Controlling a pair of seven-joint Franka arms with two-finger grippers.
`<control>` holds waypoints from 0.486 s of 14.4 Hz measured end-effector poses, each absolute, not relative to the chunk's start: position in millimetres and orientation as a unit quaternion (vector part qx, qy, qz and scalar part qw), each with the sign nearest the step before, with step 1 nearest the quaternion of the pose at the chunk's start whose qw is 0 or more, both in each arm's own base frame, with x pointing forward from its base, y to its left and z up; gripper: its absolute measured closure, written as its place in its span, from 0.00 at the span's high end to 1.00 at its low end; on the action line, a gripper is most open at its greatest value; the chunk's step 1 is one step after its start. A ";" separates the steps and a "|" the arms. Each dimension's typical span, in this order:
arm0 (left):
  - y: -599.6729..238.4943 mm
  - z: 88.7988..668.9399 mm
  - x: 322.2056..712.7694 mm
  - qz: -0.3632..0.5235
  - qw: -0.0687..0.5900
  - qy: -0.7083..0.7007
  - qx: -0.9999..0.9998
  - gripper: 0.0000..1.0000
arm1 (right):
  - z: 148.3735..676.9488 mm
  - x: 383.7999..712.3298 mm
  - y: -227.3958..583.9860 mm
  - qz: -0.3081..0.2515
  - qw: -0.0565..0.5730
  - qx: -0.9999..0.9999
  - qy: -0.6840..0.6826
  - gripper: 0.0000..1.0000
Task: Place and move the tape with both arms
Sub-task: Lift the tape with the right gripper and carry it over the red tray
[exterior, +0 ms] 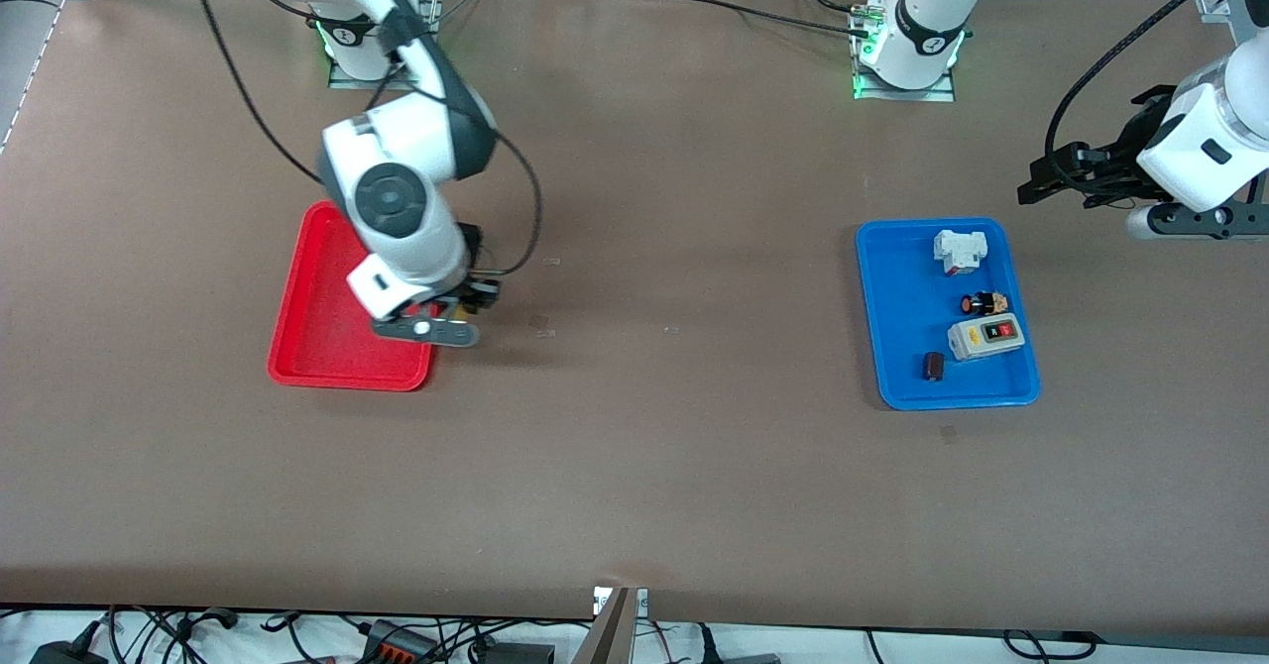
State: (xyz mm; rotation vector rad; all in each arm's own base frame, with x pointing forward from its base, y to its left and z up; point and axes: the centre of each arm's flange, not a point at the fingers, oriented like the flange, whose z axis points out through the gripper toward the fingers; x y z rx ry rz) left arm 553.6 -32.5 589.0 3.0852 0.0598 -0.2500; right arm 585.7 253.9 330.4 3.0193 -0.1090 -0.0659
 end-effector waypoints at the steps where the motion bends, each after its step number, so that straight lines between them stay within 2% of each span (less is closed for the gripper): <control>1: -32.2 589.7 553.4 -0.081 0.023 0.020 0.996 1.00 | 327.2 582.2 228.7 -0.025 0.059 0.997 -0.033 0.20; 7: -30.3 590.2 553.5 -0.080 0.023 0.021 0.996 1.00 | 266.2 540.6 121.1 -0.010 0.037 0.999 -0.005 0.20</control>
